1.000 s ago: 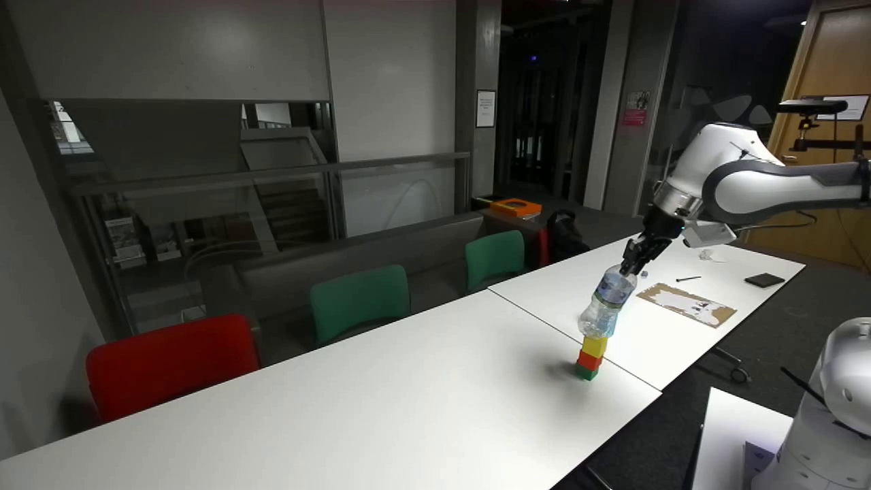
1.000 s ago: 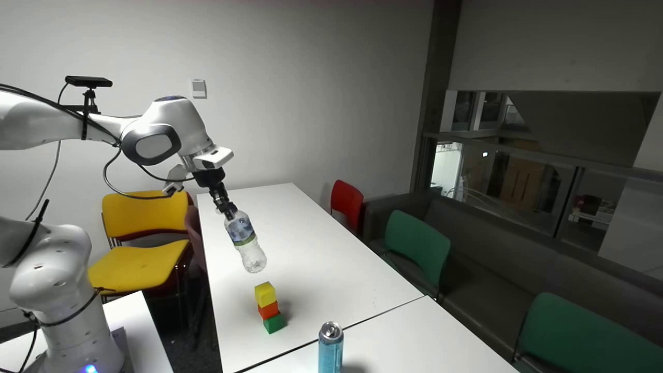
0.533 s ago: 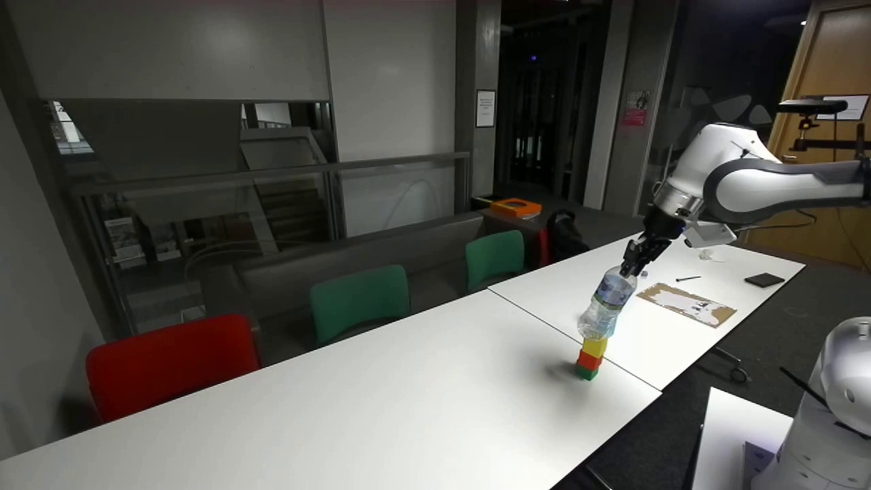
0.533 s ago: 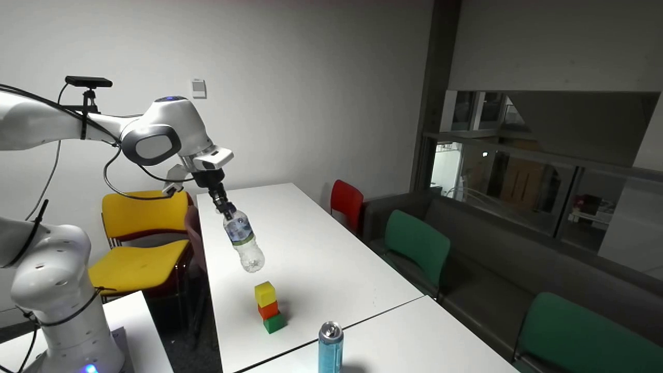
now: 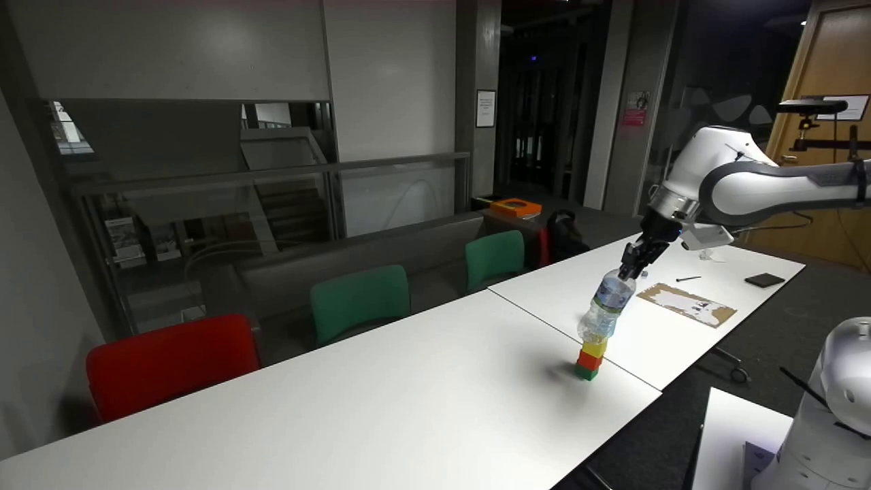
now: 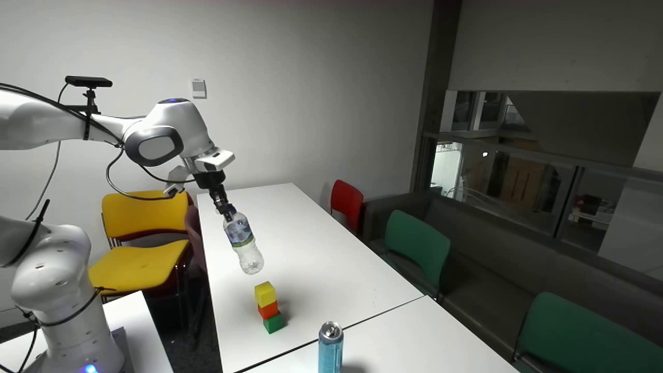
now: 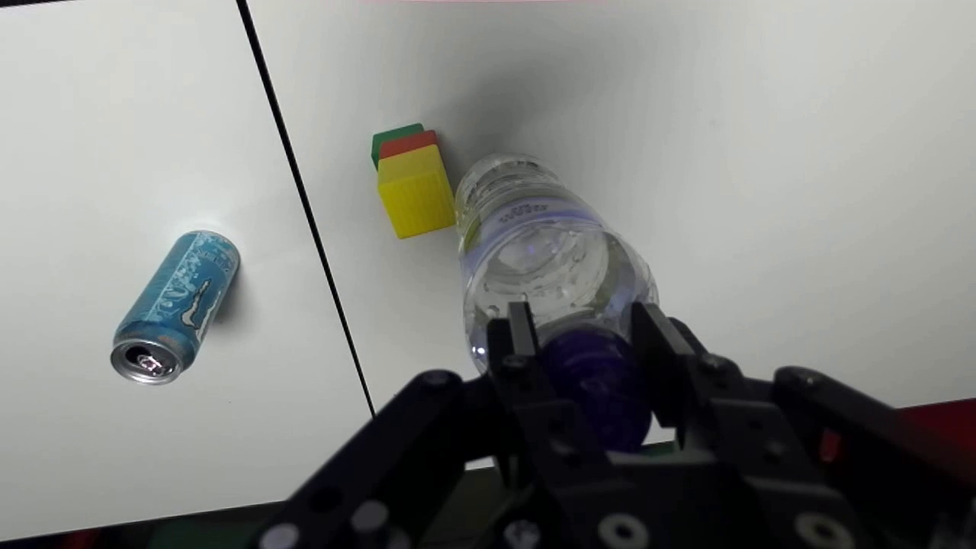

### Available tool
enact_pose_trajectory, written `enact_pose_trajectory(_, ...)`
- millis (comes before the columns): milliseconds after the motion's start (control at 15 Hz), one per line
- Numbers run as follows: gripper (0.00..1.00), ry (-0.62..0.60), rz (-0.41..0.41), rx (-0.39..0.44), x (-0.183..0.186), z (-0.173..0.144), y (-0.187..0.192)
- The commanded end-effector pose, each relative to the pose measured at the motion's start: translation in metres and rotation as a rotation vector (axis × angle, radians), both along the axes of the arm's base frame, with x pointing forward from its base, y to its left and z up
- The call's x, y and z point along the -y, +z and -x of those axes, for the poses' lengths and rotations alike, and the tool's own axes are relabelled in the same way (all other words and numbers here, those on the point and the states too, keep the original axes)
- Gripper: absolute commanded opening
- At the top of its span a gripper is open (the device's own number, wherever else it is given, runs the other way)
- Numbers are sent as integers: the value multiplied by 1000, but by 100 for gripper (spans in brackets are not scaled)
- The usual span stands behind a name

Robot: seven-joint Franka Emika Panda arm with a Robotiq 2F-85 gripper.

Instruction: Put the bottle on the built tower

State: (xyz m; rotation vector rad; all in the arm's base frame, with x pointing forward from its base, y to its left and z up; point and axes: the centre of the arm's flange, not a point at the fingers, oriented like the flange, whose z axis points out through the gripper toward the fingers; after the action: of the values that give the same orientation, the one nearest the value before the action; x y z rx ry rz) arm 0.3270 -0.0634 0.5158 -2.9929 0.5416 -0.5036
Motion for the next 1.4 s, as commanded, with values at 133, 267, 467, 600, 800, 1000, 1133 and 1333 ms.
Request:
enact_pose_trajectory(133,12,-70,-4,-11,9,-5,10)
enact_pose_trajectory(267,12,-89,-7,-15,12,-6,12)
enact_pose_trajectory(467,12,-116,-9,-35,17,-9,13)
enact_pose_trajectory(600,12,-129,-10,-57,20,-11,12)
enact_pose_trajectory(800,12,-140,-15,-101,26,-15,6)
enact_pose_trajectory(1000,12,-155,-25,-142,30,-22,0)
enact_pose_trajectory(1133,12,-166,-32,-154,32,-26,-1)
enact_pose_trajectory(1333,12,-186,-40,-155,32,-31,4)
